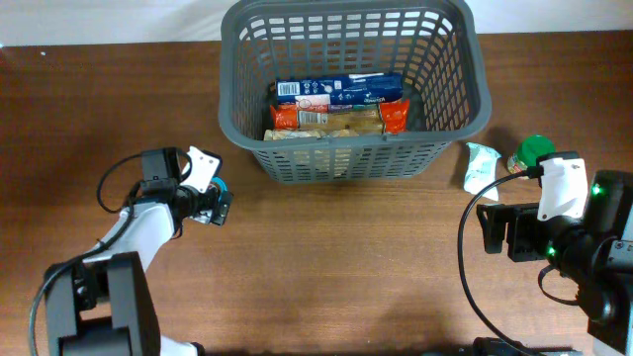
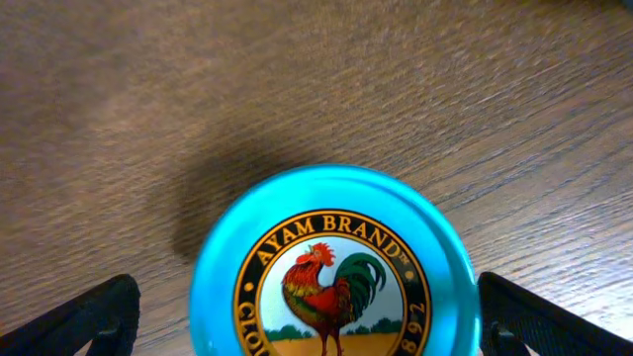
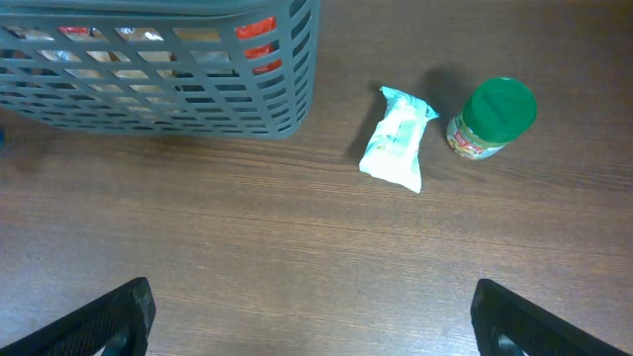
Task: Pack container
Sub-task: 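Lower the left gripper onto the blue tin and grasp it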
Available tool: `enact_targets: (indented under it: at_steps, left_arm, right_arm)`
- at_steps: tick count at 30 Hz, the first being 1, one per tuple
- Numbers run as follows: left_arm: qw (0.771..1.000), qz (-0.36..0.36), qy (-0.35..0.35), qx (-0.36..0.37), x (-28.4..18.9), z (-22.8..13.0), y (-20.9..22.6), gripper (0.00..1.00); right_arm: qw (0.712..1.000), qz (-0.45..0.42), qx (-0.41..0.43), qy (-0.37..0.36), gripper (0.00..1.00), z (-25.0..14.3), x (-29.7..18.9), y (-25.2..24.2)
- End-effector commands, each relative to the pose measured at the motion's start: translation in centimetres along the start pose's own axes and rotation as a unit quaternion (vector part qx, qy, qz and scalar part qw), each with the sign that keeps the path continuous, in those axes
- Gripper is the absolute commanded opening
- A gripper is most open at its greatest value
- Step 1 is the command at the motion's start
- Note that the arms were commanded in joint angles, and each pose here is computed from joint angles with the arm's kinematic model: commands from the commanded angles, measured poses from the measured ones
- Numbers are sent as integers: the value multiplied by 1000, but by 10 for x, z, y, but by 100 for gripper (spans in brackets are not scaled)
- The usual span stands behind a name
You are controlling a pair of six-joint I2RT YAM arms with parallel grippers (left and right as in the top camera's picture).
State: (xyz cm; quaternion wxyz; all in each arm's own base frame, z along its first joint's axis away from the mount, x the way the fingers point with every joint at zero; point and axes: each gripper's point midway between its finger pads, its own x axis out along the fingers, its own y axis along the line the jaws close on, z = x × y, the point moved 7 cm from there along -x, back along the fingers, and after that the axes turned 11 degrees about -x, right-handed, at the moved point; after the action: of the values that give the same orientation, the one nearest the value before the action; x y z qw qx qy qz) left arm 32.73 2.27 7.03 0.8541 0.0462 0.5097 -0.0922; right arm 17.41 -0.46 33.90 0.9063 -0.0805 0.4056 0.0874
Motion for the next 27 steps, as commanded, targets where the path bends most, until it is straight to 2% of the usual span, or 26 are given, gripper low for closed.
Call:
enact_targets:
  at_steps: [1,8,12,14,18,27]
  left_arm:
    - [1000,-1,15,4,10,-7,0,99]
    - [1000,-1,15,4,14,-7,1,100]
    - [1000,-1,15,4,14,-7,1,89]
    - [1000,-1,15,4,14,-7,1,76]
    - [1000,-1,15,4,14,-7,1,63]
    - [1000,-1,15,4,14,-7,1,51]
  right_arm:
    - [1000,1,7,-6,99,0,-2,0]
    - [1000,1,7,-6,99,0,-2,0]
    - [1000,0,7,-5,99,0,-1,-1]
    - [1000,1,8,-3,99,1,0,-1]
    - [1000,2,8,1,99,1,2,-1]
    - [1000,3,9,3,99,1,3,-2]
